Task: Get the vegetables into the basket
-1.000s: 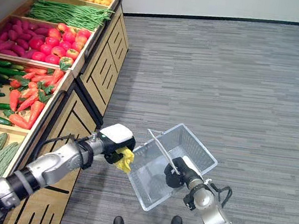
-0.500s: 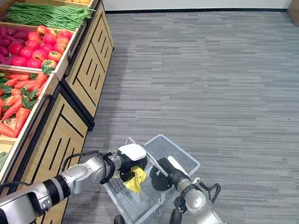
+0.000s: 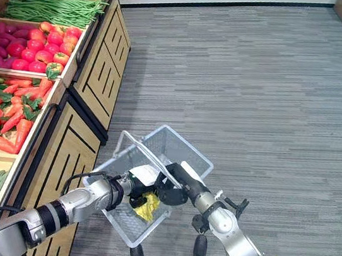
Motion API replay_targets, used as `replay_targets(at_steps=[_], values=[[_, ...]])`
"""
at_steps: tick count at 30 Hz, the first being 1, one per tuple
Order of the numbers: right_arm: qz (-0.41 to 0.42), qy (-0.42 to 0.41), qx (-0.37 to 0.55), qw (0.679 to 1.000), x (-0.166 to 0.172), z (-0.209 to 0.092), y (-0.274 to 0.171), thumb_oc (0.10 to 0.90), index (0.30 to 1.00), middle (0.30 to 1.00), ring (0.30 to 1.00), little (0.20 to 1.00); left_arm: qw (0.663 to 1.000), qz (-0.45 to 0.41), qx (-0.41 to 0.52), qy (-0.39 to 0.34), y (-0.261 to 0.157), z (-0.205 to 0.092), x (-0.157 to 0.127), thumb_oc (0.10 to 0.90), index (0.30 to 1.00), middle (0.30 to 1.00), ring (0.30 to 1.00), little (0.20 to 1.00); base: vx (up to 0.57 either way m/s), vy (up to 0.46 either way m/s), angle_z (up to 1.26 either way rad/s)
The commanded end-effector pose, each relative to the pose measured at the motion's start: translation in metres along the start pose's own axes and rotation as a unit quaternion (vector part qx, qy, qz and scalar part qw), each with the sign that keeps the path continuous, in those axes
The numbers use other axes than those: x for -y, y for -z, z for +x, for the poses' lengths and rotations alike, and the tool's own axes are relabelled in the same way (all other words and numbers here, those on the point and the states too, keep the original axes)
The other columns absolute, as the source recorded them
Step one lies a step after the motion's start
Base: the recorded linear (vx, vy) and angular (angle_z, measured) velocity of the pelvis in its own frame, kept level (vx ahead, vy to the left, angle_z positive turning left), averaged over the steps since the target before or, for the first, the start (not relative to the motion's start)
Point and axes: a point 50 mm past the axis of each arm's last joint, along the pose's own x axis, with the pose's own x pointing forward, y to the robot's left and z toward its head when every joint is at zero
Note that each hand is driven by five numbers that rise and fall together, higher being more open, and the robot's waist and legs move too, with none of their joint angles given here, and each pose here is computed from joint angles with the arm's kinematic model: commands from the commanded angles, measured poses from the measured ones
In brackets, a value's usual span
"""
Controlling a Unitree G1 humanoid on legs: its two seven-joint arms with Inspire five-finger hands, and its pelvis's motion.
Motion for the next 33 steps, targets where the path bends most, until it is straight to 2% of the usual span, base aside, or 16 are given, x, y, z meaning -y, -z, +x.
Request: replay_targets(at_steps=[1,6,15,20,23,28,33], values=[[0.050,-0.009,0.262,0.964,0.001,0.004,-0.095,0.400,0.300,0.300,0.300,0.300,0.995,0.063,0.054,-0.057,-0.011,0.009,-0.049,0.900,1.000,1.000,1.000,1.000,0.00,0.000,0.00],[0.061,-0.041,0.269,0.960,-0.007,0.006,-0.100,0.400,0.300,0.300,0.300,0.300,0.991,0.096,0.069,-0.059,-0.014,0.007,-0.058,0.900,1.000,1.000,1.000,1.000,-0.02,0.007,-0.05],[0.052,-0.037,0.267,0.961,-0.006,0.010,-0.101,0.400,0.300,0.300,0.300,0.300,0.992,0.084,0.070,-0.061,-0.013,0.004,-0.059,0.900,1.000,1.000,1.000,1.000,0.00,-0.001,0.00],[0.034,-0.015,0.143,0.989,-0.009,0.024,-0.052,0.400,0.300,0.300,0.300,0.300,0.999,-0.004,0.021,-0.046,0.008,-0.005,-0.038,0.900,1.000,1.000,1.000,1.000,-0.01,-0.007,0.05],[0.036,-0.004,0.116,0.993,-0.008,0.023,-0.039,0.400,0.300,0.300,0.300,0.300,0.998,-0.024,0.017,-0.048,0.009,-0.006,-0.035,0.900,1.000,1.000,1.000,1.000,0.00,0.005,0.02],[-0.016,0.062,0.022,0.998,0.007,0.014,0.004,0.400,0.300,0.300,0.300,0.300,0.991,-0.130,-0.028,-0.013,0.023,-0.018,0.008,0.900,1.000,1.000,1.000,1.000,-0.01,-0.007,0.09],[-0.007,0.091,-0.037,0.995,0.008,0.004,0.032,0.400,0.300,0.300,0.300,0.300,0.976,-0.192,-0.098,0.023,0.040,-0.036,0.052,0.900,1.000,1.000,1.000,1.000,0.01,-0.005,0.16]])
